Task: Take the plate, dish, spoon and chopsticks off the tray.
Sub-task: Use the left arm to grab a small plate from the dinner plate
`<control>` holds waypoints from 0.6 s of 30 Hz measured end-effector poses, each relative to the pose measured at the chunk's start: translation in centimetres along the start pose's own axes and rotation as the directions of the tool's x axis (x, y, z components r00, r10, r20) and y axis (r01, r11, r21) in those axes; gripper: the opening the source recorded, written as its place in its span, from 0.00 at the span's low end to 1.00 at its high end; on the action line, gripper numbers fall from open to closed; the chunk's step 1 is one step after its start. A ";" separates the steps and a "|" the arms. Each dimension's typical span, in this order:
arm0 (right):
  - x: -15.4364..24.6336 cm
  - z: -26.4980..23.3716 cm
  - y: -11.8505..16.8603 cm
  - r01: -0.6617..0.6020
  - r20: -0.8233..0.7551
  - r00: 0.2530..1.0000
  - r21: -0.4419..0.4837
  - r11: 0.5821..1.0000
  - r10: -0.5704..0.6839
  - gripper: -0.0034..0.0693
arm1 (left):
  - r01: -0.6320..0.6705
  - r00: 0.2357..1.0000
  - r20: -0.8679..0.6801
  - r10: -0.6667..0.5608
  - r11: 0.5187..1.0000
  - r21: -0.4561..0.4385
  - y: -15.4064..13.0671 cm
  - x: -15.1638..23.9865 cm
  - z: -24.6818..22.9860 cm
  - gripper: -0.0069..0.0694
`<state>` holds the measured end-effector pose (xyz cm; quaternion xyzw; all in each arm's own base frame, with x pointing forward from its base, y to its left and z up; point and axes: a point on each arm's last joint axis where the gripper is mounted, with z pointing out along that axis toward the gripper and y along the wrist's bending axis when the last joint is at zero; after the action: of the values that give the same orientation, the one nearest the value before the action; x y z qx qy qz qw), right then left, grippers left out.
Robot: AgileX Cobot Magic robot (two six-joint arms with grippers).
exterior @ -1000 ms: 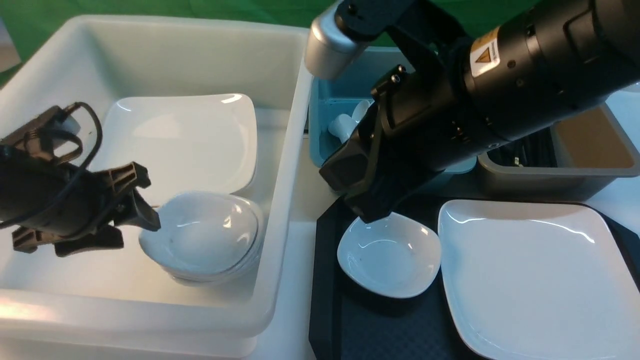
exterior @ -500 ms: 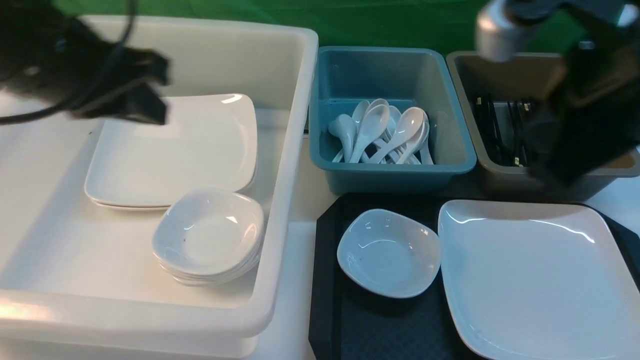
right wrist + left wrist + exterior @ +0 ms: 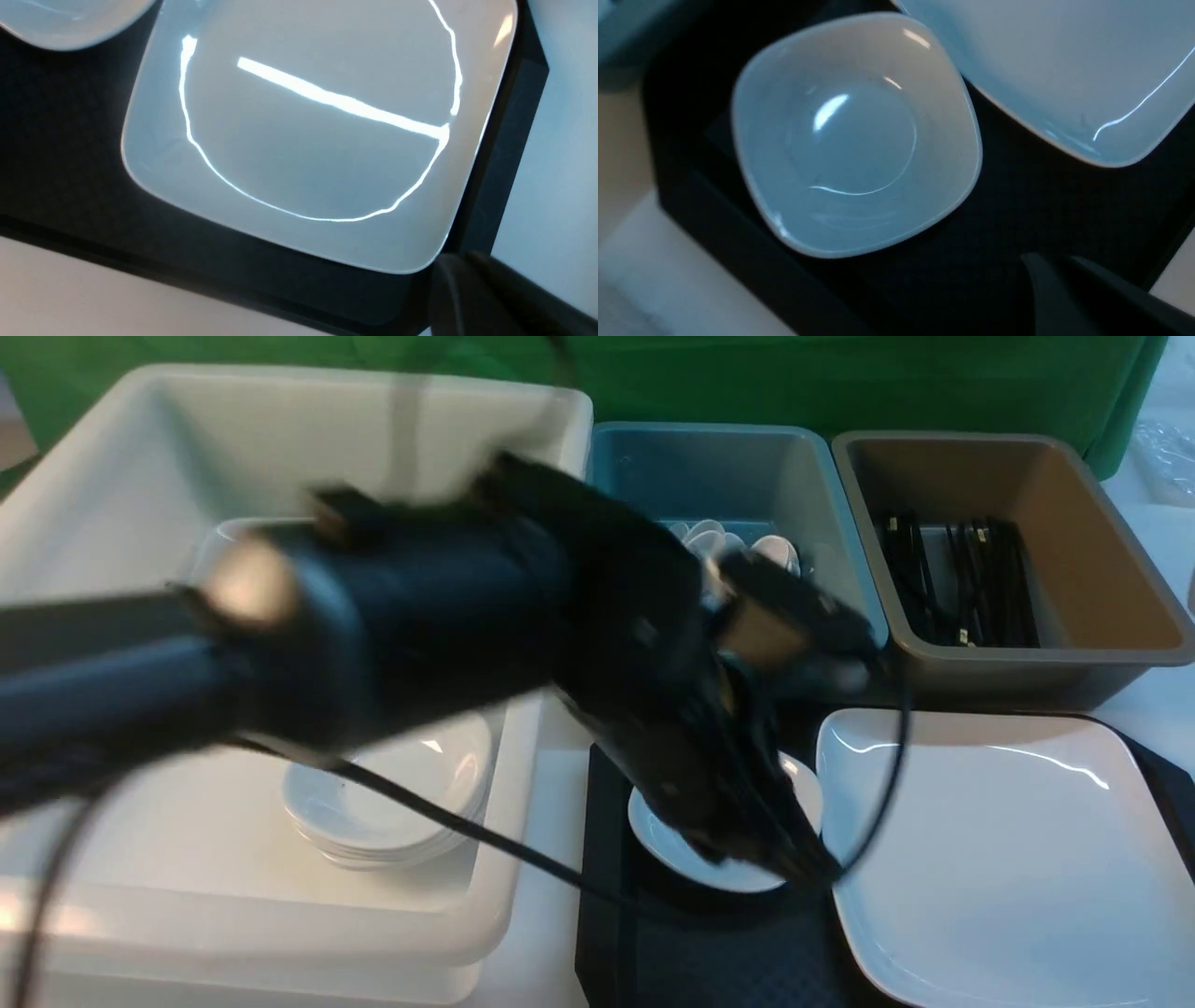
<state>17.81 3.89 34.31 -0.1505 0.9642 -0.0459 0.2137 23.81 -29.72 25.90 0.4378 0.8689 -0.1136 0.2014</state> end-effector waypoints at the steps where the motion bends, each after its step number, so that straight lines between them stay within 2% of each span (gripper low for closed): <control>1: 0.4 -0.2 0.0 -0.009 0.013 1.000 -0.009 1.000 0.009 0.08 | -0.076 0.996 -0.043 0.075 0.997 -0.030 -0.8 -0.1 2.4 0.31; 3: 0.5 -0.4 0.0 -0.012 0.023 1.000 -0.013 1.000 0.013 0.08 | -0.100 0.994 -0.054 0.097 0.994 -0.041 -1.2 -0.1 3.1 0.36; 5: 0.7 -0.9 0.0 -0.017 0.048 0.999 -0.017 1.000 0.017 0.08 | -0.145 0.987 -0.079 0.139 0.986 -0.078 -1.4 0.0 5.1 0.53; 9: 1.1 -1.6 0.0 -0.021 0.077 0.997 -0.018 1.000 0.022 0.08 | -0.173 0.982 -0.091 0.163 0.978 -0.119 -1.2 0.2 7.6 0.76; 11: 1.2 -1.7 0.0 -0.022 0.083 0.996 -0.019 1.000 0.023 0.08 | -0.179 0.982 -0.084 0.170 0.976 -0.124 -1.1 0.1 8.5 0.83; 15: 1.2 -1.8 -0.1 -0.022 0.089 0.996 -0.019 1.000 0.024 0.08 | -0.193 0.980 -0.073 0.184 0.971 -0.142 -0.9 0.2 9.8 0.85; 18: 1.2 -1.8 -0.1 -0.022 0.089 0.996 -0.019 1.000 0.024 0.08 | -0.196 0.979 -0.086 0.184 0.967 -0.161 -0.7 0.4 10.8 0.80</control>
<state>16.00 3.51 35.49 -0.1432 0.9557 -0.0277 0.2559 25.75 -33.88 16.14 0.5041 0.8359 -0.0043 0.2172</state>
